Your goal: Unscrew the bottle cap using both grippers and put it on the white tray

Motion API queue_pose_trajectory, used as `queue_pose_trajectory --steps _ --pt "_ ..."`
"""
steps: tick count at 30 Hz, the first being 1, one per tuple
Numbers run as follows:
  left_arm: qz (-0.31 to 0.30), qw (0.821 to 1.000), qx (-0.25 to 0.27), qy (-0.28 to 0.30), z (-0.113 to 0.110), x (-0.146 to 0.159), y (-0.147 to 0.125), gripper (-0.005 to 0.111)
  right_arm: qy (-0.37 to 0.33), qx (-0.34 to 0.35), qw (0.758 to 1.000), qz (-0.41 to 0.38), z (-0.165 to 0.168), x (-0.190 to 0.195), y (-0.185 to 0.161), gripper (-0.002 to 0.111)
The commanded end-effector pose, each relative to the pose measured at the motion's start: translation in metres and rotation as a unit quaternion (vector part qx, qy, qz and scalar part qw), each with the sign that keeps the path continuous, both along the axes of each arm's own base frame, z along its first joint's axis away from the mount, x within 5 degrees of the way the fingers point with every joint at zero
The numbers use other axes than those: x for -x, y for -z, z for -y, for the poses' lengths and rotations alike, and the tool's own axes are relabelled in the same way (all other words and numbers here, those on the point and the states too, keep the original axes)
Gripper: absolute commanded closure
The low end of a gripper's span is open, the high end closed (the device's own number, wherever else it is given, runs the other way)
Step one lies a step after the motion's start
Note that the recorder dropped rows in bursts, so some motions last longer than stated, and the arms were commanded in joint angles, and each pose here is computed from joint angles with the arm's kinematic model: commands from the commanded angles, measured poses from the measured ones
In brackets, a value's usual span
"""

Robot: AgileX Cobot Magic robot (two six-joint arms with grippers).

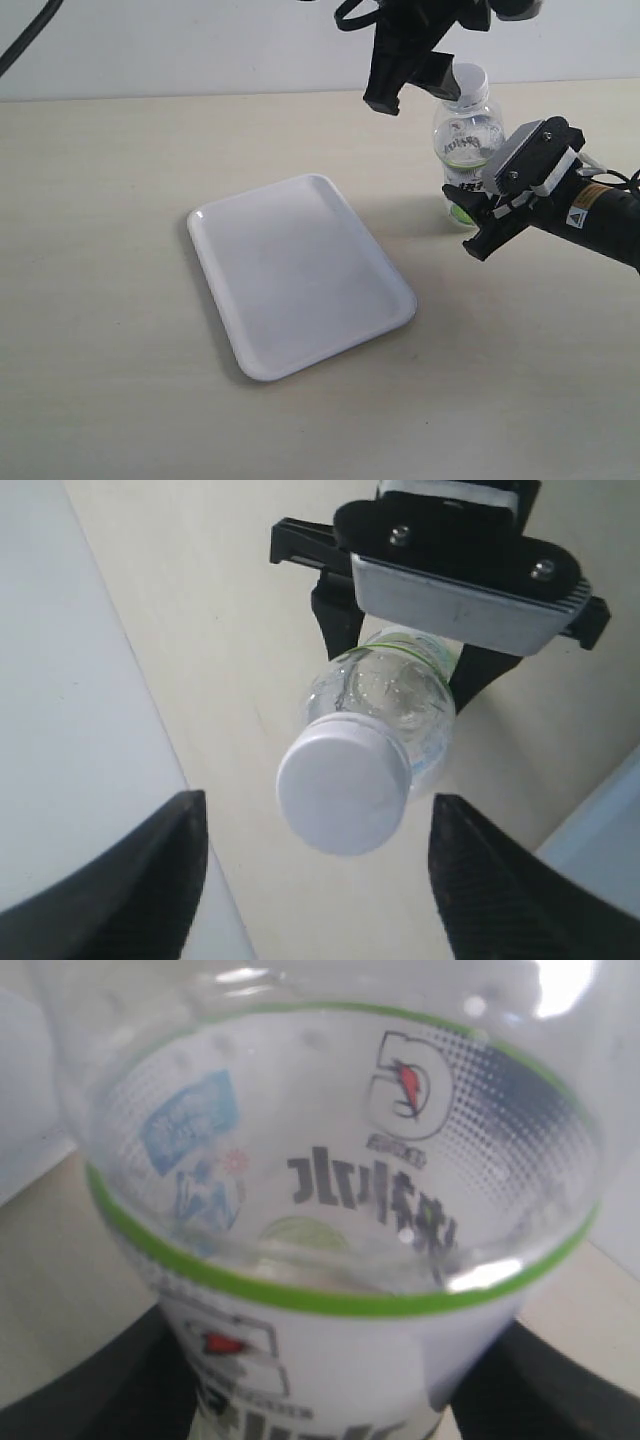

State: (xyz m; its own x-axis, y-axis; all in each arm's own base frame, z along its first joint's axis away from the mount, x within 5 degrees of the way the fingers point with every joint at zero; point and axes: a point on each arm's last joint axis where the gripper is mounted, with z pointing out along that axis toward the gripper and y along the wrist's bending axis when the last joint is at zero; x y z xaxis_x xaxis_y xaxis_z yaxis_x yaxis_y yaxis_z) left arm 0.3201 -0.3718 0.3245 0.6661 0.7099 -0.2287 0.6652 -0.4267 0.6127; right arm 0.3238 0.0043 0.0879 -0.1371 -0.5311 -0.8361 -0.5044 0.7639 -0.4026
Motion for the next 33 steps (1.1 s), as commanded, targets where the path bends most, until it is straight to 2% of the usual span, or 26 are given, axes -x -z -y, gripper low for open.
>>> queue_pose_trajectory --steps 1,5,11,19,33 --pt "0.003 1.0 0.006 0.0 0.001 0.001 0.004 0.044 -0.003 0.023 0.998 -0.053 0.002 0.006 0.013 0.108" --pt "0.001 1.0 0.008 -0.003 0.002 0.0 0.005 0.043 -0.003 0.023 0.998 -0.053 0.002 0.006 0.013 0.108" --pt "-0.019 1.0 0.011 -0.018 0.001 0.002 0.005 0.035 -0.015 0.049 0.998 -0.046 0.002 0.006 0.014 0.108" --pt "-0.038 0.999 -0.026 -0.015 -0.004 0.005 0.012 0.035 -0.009 0.054 0.998 -0.042 0.004 0.006 0.014 0.108" --pt "-0.045 0.998 -0.033 -0.023 0.001 0.0 0.029 0.035 -0.016 0.066 0.997 -0.038 0.003 0.006 0.014 0.108"
